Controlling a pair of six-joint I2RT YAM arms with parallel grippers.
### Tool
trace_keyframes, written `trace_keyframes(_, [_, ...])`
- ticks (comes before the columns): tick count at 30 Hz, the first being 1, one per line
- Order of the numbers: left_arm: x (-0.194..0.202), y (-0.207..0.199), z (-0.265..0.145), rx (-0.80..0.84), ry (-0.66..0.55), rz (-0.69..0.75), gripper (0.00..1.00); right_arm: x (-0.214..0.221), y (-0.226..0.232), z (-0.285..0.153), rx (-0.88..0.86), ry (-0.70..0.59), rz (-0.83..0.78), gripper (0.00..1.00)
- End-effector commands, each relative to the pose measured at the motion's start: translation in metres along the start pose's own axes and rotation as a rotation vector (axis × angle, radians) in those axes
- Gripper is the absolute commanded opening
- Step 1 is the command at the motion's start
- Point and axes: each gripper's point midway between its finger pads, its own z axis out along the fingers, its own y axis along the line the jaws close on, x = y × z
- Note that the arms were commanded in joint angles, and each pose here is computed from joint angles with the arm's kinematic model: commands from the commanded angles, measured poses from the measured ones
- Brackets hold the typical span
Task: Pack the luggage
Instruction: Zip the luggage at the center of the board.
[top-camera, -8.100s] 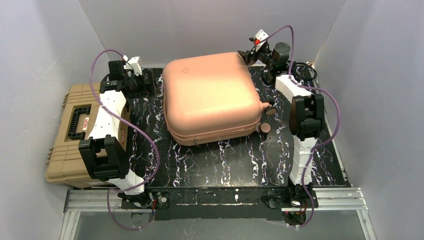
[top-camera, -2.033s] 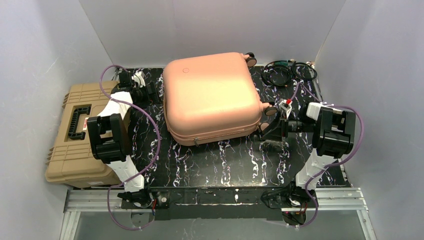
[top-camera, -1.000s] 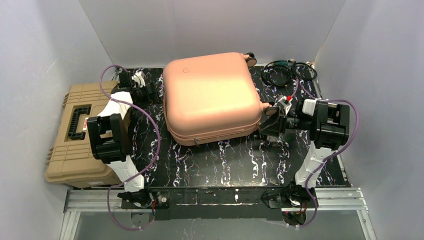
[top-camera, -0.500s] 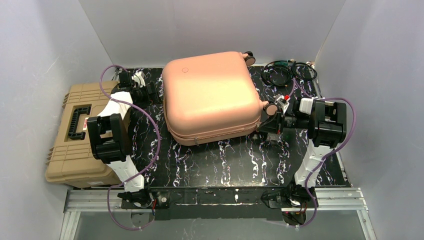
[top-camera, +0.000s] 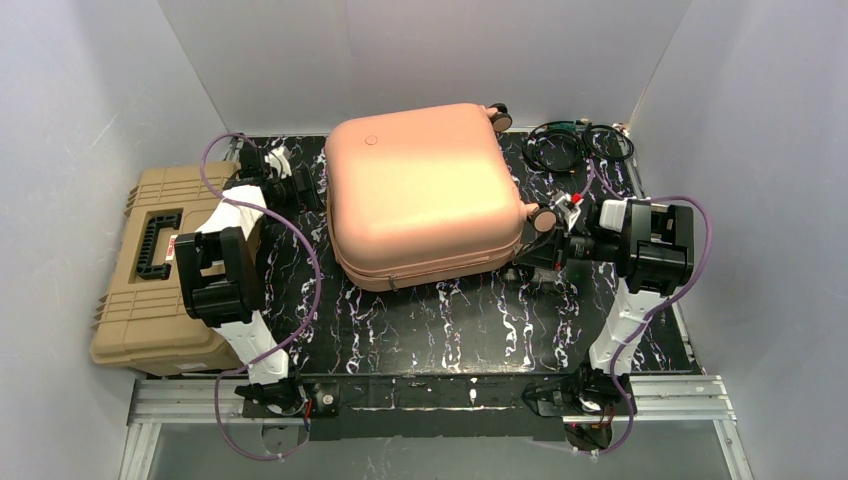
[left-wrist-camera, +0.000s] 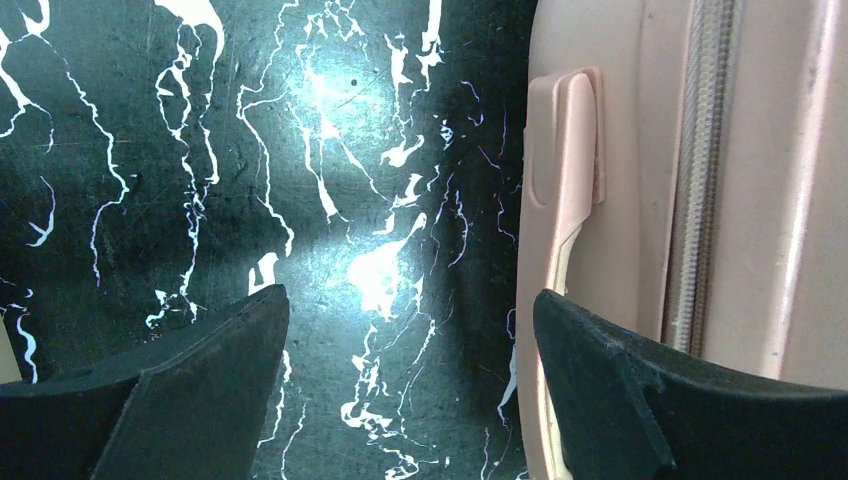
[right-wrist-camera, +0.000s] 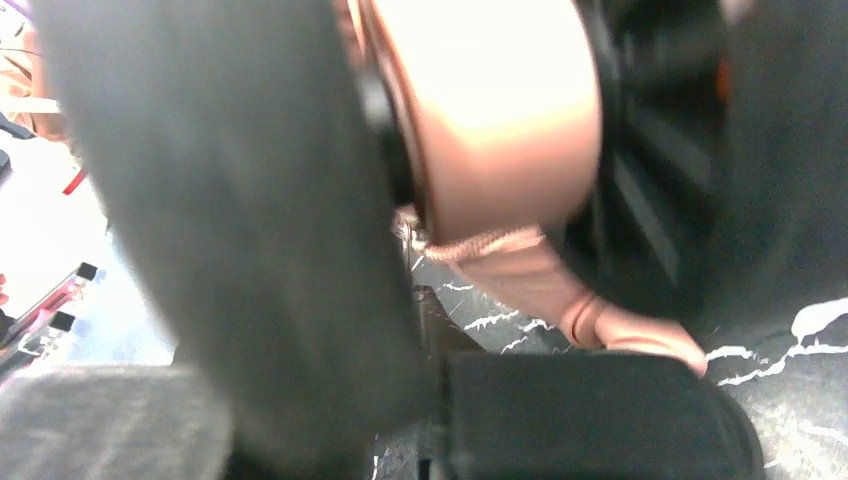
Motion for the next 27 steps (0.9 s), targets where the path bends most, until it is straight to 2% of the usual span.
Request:
trace_keyframes(1, [0.0, 0.003, -0.006, -0.009, -0.005, 0.01, 0.9, 0.004, -0.001, -0.009, 0.036, -0.043, -0.005, 0.36])
trace_keyframes(2, [0.001, 0.003, -0.005, -0.01, -0.004, 0.01, 0.9, 0.005, 0.001, -0.009, 0.037, -0.043, -0.02, 0.47])
trace_keyframes(4, [0.0, 0.003, -0.007, -0.011, -0.006, 0.011, 0.9, 0.005, 0.005, -0.011, 0.044, -0.048, -0.04, 0.61])
trace_keyframes(5, [0.0, 0.003, -0.007, -0.011, -0.008, 0.012, 0.9, 0.005, 0.005, -0.013, 0.05, -0.051, -0.048, 0.74])
trace_keyframes(6, [0.001, 0.003, -0.007, -0.011, -0.007, 0.012, 0.9, 0.005, 0.004, -0.015, 0.059, -0.057, -0.05, 0.94])
trace_keyframes(7, [0.001, 0.003, -0.006, -0.01, -0.008, 0.011, 0.9, 0.006, 0.003, -0.018, 0.069, -0.064, -0.046, 0.98])
trace_keyframes(10, [0.001, 0.003, -0.007, -0.01, -0.01, 0.01, 0.9, 0.002, 0.001, -0.029, 0.109, -0.09, -0.062, 0.98])
trace_keyframes(14, [-0.001, 0.003, -0.009, -0.013, -0.014, 0.014, 0.9, -0.012, 0.009, -0.047, 0.176, -0.11, -0.165, 0.98])
trace_keyframes(18, [-0.004, 0.002, -0.012, -0.015, -0.02, 0.018, 0.9, -0.025, 0.02, -0.071, 0.252, -0.07, -0.262, 0.98])
trace_keyframes(22, [-0.01, 0.003, -0.017, -0.029, -0.028, 0.034, 0.9, -0.017, 0.025, -0.095, 0.333, 0.128, -0.341, 0.99])
trace_keyframes(25, [-0.016, 0.004, -0.023, -0.044, -0.036, 0.051, 0.9, -0.019, -0.012, -0.134, 0.651, 0.337, -0.301, 0.98])
trace_keyframes(27, [-0.019, 0.004, -0.027, -0.056, -0.042, 0.062, 0.9, -0.032, -0.019, -0.155, 0.84, 0.451, -0.433, 0.98])
